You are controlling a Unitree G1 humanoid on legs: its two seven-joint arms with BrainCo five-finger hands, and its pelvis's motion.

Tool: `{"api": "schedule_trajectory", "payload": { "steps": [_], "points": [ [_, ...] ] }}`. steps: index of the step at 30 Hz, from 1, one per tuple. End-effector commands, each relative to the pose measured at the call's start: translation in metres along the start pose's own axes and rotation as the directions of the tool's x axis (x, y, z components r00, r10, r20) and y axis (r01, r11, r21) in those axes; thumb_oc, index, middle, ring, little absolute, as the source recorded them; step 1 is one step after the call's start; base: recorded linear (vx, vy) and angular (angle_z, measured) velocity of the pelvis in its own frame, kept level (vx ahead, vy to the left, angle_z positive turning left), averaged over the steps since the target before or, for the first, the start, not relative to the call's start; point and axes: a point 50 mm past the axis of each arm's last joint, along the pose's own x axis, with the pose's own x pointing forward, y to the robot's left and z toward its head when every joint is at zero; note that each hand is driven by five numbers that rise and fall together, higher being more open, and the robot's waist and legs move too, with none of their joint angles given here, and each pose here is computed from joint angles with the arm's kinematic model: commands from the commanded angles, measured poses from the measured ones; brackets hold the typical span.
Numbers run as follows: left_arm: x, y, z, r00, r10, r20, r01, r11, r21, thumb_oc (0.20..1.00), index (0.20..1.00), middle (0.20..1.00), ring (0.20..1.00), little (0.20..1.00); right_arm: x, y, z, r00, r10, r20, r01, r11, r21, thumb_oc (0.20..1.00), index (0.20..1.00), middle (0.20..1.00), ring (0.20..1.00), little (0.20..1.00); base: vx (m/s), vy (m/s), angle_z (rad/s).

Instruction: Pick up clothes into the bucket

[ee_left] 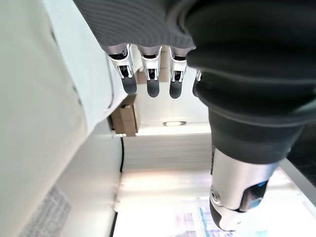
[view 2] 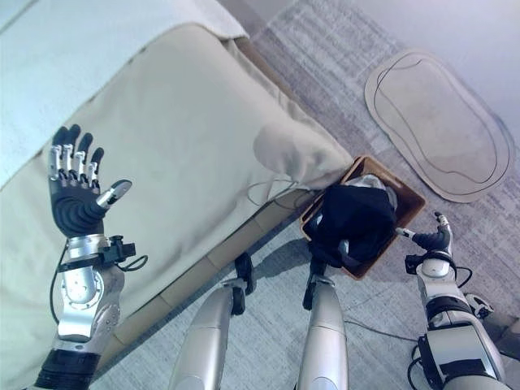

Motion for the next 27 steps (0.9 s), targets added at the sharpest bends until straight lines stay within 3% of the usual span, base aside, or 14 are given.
{"api": "schedule_trajectory", "payload": {
  "steps": [1,8,12,17,21,27],
  "points": [
    [0.001,0.014,0.014,0.997,0.026,0.077,-0.028,0.999,0.029,1.000,1.000,1.000,1.000,1.000,-0.006,0.005,-0.007,0.999,0.029,0.026,-0.028,0.999,-0.027,1.000,1.000,1.000,1.000,1.000,0.08,-0.033,0.07],
    [-0.011,0.018,-0.005,0.999,0.040,-0.028,-0.039,0.998,0.042,1.000,1.000,1.000,1.000,1.000,-0.044,0.041,0.007,0.969,0.097,0.228,-0.125,0.986,0.110,1.000,1.000,1.000,1.000,1.000,0.10,-0.014,0.02],
    [-0.036,0.014,-0.026,0.983,0.007,-0.181,-0.011,1.000,-0.018,1.000,1.000,1.000,1.000,1.000,-0.085,0.069,-0.001,0.942,0.183,0.280,-0.269,0.912,0.308,1.000,1.000,1.000,1.000,1.000,0.13,-0.001,0.16],
    [-0.066,0.018,-0.044,0.942,-0.007,-0.337,-0.021,0.996,-0.081,1.000,1.000,1.000,1.000,1.000,-0.118,0.098,0.001,0.885,0.325,0.334,-0.441,0.815,0.375,1.000,1.000,1.000,1.000,1.000,0.10,0.010,-0.02],
    [-0.084,0.023,-0.054,0.906,-0.026,-0.422,-0.009,0.997,-0.080,1.000,1.000,1.000,1.000,1.000,-0.138,0.113,-0.020,0.864,0.427,0.268,-0.503,0.765,0.403,1.000,1.000,1.000,1.000,1.000,0.08,0.011,-0.06],
    [-0.112,0.031,-0.063,0.852,0.003,-0.523,-0.025,0.999,-0.034,1.000,1.000,1.000,1.000,1.000,-0.145,0.103,-0.047,0.898,0.407,0.169,-0.438,0.785,0.437,1.000,1.000,1.000,1.000,1.000,0.06,0.006,-0.01]
  ]
}}
